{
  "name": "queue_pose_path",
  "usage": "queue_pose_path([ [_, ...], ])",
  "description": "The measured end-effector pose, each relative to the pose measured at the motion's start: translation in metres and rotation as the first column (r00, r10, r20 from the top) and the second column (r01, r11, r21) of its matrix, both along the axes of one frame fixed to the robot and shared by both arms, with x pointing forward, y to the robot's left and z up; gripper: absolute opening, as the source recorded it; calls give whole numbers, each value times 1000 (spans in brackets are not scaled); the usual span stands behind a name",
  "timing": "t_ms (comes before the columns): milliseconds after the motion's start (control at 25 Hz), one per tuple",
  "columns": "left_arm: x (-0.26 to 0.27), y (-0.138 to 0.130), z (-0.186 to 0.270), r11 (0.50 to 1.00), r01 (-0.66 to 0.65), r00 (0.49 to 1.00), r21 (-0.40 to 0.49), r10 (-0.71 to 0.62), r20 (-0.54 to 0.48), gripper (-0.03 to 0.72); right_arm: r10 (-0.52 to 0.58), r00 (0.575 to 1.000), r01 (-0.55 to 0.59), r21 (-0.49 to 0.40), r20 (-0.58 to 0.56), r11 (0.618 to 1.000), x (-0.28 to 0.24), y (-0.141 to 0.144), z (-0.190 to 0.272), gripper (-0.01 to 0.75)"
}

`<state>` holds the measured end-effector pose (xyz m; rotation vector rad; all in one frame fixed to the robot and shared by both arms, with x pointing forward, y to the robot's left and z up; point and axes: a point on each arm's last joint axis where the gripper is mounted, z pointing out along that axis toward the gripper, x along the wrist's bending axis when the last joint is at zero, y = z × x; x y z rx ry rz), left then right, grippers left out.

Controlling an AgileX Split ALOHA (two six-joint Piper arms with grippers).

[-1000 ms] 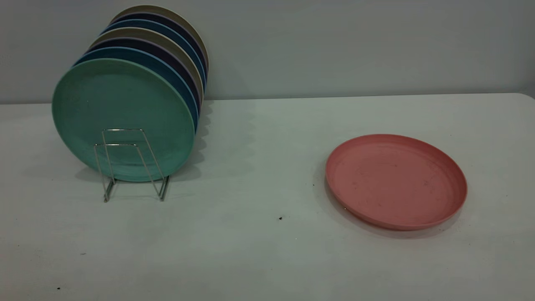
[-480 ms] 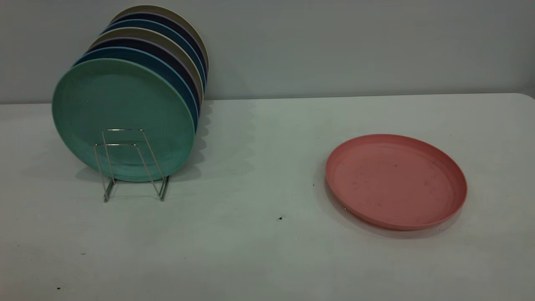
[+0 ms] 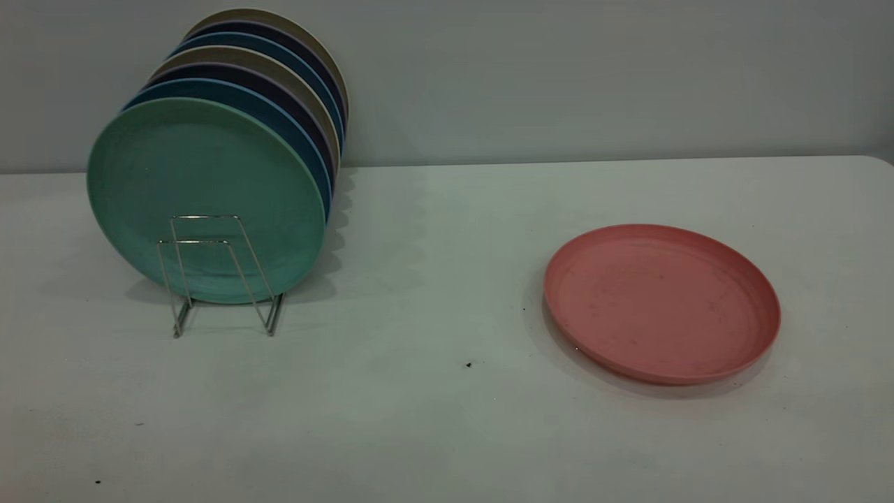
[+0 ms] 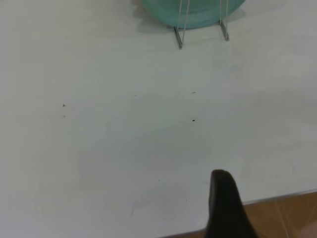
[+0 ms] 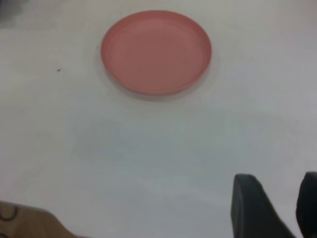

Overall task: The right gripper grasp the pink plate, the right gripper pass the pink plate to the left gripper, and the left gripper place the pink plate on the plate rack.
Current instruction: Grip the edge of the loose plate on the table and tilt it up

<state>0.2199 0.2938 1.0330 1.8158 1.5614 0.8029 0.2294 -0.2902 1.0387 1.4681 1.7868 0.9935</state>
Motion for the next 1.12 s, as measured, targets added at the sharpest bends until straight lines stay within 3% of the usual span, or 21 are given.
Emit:
queue_pose_path([
  [680,9,0,10,997,-39,998,-59,42,53,482,-57,998,57,8,16,998,2,-4,5,256],
  [880,45,2,31,996,-56,998,-65,58,23,485,-56,997,55,34,49,998,29,-1,26,339],
  [1120,112,4,60,1000,-9,998,6,10,-60,529,-56,998,58,60,-41,997,81,5,37,464],
])
